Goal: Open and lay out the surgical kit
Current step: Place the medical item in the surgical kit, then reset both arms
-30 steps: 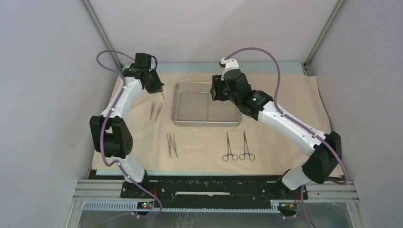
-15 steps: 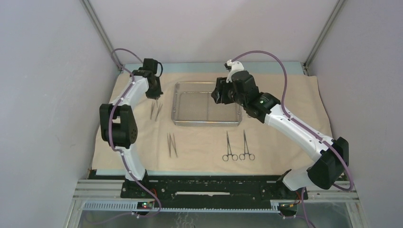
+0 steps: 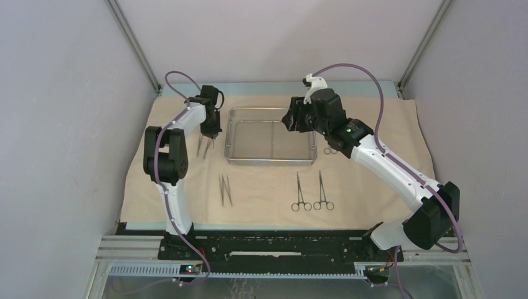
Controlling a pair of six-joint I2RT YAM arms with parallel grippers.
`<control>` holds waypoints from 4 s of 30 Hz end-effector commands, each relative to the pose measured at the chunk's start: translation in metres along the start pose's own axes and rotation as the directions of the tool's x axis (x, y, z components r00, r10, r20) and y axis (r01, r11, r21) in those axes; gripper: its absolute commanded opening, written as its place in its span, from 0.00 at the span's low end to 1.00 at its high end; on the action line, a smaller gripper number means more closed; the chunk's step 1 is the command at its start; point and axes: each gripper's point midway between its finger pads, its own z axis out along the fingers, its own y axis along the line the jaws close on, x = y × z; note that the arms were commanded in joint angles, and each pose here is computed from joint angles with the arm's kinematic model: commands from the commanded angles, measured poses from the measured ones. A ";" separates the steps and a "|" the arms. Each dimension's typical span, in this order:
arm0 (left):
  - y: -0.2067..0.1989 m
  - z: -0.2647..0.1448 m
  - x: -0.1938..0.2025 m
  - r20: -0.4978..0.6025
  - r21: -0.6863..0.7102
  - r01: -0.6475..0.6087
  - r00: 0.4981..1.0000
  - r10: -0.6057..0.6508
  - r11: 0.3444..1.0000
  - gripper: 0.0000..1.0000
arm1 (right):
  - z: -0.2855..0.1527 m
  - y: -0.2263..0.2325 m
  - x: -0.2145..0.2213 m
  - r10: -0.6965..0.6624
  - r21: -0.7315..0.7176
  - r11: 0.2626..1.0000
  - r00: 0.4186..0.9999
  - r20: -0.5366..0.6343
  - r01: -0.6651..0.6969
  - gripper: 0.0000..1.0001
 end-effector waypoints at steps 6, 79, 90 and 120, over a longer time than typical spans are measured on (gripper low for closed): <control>-0.010 0.004 0.008 -0.001 0.020 -0.031 1.000 0.031 0.999 0.04 | -0.003 0.001 -0.017 0.049 -0.035 0.998 0.998 0.043 -0.047 0.59; -0.001 -0.045 -0.018 0.051 -0.023 0.020 0.999 -0.019 1.000 0.35 | -0.002 0.007 -0.014 0.052 -0.075 0.996 0.998 0.022 -0.050 0.60; 0.003 -0.134 -0.049 0.259 0.072 0.103 0.959 -0.118 0.992 0.57 | -0.012 -0.004 -0.024 0.081 -0.008 0.997 0.995 0.066 -0.081 0.73; -0.047 -0.282 -0.020 0.627 0.408 -0.114 0.756 -0.187 0.906 1.00 | -0.081 -0.071 -0.050 0.222 0.239 0.918 0.911 0.349 -0.315 1.00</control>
